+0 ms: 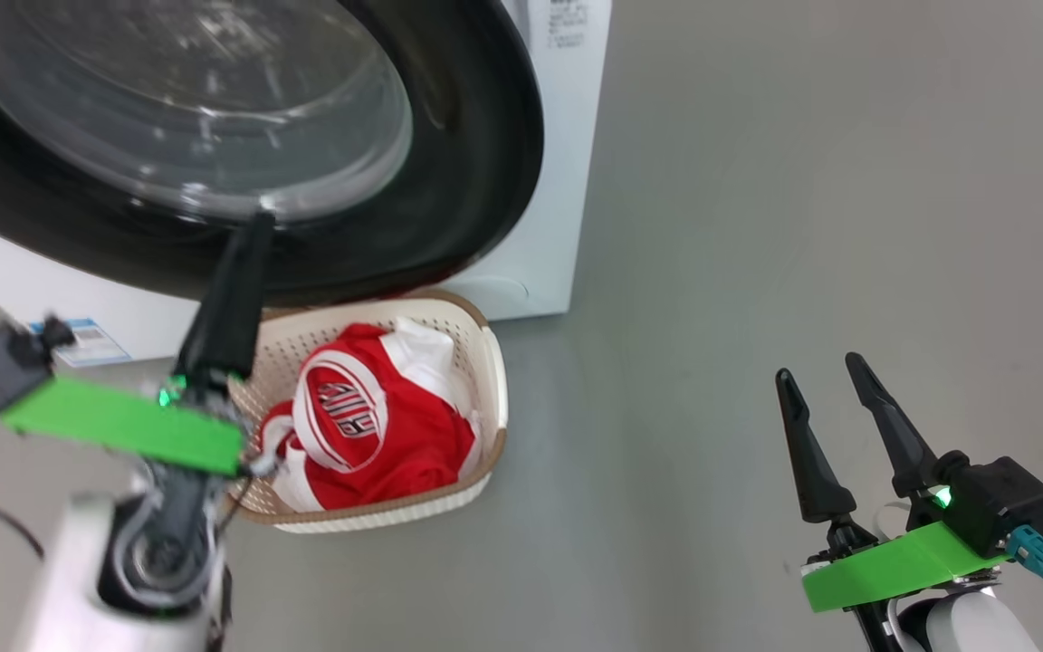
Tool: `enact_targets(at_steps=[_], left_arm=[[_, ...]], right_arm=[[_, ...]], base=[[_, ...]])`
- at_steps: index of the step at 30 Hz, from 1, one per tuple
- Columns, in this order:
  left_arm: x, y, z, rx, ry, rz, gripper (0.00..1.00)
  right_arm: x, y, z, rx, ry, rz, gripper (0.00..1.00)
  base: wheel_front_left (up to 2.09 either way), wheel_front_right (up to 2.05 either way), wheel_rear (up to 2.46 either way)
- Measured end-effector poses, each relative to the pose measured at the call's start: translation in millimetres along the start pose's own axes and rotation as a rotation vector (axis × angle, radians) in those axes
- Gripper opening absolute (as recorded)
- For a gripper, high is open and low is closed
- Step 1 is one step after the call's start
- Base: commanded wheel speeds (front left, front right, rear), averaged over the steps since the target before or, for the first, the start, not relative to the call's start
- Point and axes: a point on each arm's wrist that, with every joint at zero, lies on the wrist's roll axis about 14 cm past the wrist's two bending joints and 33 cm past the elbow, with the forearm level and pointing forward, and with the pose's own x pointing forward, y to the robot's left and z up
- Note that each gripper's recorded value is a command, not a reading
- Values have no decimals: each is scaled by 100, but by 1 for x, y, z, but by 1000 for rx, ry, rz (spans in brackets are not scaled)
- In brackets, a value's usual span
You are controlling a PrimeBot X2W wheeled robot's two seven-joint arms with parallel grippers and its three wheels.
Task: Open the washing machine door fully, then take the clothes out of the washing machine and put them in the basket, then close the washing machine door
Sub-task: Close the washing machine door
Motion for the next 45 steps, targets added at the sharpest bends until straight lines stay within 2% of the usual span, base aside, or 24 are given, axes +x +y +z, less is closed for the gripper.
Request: enact_targets(at_steps=[4, 5, 11, 14, 22, 25, 34, 45], left_arm=[[-21, -3, 2, 126, -33, 6, 100], [-21, -3, 2, 126, -33, 6, 100], [-48, -14, 23, 448, -135, -14, 100], [-62, -14, 21, 570, -146, -1, 100], [-89, -21, 19, 805, -162, 14, 100], [-100, -27, 15, 860, -173, 9, 100], [-125, -16, 9, 955, -152, 70, 100], [-149, 2, 13, 970, -153, 167, 100]], right_arm=[[-2, 5, 6, 1, -18, 16, 100], [-2, 5, 6, 1, -18, 16, 100], [-6, 13, 13, -9, -38, 40, 100], [-7, 15, 19, -29, -54, 49, 100], [-18, 13, 22, -51, -60, 42, 100], [-21, 15, 25, -52, -70, 48, 100], [-29, 10, 38, -74, -106, 33, 100], [-38, 3, 40, -92, -113, 14, 100]], base=[[0, 0, 0], [0, 0, 0], [0, 0, 0], [0, 0, 0], [0, 0, 0], [0, 0, 0], [0, 0, 0], [0, 0, 0]])
